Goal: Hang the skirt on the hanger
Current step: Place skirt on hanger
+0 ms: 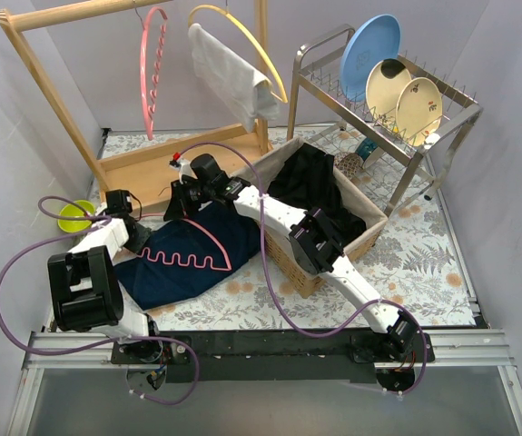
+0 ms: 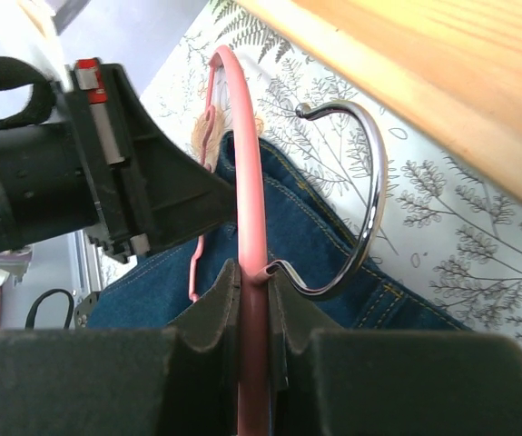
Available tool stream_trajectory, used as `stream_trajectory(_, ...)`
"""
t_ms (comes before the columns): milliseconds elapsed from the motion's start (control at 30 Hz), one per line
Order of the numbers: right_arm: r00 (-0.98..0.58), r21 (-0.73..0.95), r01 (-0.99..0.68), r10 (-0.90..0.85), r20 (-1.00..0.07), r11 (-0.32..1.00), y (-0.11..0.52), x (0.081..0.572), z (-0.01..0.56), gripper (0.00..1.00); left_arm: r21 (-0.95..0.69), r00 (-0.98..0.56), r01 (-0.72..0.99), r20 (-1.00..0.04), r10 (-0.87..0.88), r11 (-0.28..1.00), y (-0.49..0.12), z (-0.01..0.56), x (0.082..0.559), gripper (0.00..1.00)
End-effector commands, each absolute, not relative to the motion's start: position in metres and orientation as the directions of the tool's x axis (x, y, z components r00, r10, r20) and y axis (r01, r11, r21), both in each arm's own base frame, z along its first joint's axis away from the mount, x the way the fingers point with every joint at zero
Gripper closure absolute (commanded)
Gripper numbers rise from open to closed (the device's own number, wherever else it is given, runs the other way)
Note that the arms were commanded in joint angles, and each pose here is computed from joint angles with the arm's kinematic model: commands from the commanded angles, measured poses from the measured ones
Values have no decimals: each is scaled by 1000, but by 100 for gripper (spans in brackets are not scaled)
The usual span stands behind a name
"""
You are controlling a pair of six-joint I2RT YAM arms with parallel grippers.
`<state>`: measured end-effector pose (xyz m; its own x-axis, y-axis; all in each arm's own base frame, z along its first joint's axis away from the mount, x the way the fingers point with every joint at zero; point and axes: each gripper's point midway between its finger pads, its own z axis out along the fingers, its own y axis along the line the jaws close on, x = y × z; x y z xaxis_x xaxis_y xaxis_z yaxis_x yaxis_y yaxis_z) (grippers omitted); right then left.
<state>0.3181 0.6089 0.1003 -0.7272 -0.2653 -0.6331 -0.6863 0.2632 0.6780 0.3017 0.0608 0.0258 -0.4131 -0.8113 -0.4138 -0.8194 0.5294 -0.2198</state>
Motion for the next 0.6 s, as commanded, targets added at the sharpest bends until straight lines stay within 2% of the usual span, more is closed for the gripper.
stream_trajectory(0, -749, 665, -662, -293, -594, 345, 606, 330, 22, 99, -272, -405, -780, -467, -786, 564, 63, 52, 307, 100)
stream_trajectory(300, -716, 642, -698, -330, -615, 319, 607, 320, 27, 99, -426, -344, -668, -551, -760, 611, 52, 125, 313, 100)
stream_trajectory(567, -672, 590, -741, -349, -653, 321, 600, 323, 41, 99, -478, -317, -608, -586, -746, 634, 41, 169, 284, 100)
